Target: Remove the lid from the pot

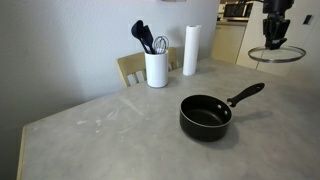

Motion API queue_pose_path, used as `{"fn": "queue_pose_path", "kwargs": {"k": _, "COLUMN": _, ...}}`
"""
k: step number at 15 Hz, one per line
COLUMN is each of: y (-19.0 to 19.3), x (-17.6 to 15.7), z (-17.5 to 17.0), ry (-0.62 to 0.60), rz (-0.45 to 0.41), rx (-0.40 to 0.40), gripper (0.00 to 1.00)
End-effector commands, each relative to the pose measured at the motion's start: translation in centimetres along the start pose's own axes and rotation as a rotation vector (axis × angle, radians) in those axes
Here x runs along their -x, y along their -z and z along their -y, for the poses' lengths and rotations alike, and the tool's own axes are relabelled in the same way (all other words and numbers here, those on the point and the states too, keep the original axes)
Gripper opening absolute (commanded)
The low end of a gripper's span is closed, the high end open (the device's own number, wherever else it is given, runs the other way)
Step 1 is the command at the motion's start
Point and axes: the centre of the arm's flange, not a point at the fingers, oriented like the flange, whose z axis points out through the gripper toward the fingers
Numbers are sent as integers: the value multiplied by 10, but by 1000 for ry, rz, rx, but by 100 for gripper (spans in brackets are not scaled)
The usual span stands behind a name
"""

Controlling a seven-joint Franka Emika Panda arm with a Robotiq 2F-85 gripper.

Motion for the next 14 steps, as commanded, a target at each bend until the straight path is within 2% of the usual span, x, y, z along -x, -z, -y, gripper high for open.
{"fn": "queue_pose_path", "kwargs": {"k": 1, "y": -8, "x": 29, "z": -44, "ry": 103, "rz": -31, "rx": 13, "gripper": 14}}
{"fn": "queue_pose_path", "kwargs": {"k": 2, "y": -13, "x": 35, "z": -52, "ry": 115, "rz": -49, "rx": 10, "gripper": 14}}
{"fn": "queue_pose_path", "kwargs": {"k": 5, "y": -35, "x": 43, "z": -71, "ry": 42, "rz": -160, "rx": -41, "gripper": 14}}
{"fn": "queue_pose_path", "kwargs": {"k": 7, "y": -55, "x": 41, "z": -76, "ry": -3, "rz": -198, "rx": -84, "gripper": 14}}
{"fn": "queue_pose_path", "kwargs": {"k": 11, "y": -89, "x": 29, "z": -77, "ry": -38, "rz": -204, "rx": -109, "gripper": 14}}
{"fn": "queue_pose_path", "kwargs": {"k": 14, "y": -106, "x": 15, "z": -72, "ry": -85, "rz": -193, "rx": -93, "gripper": 14}}
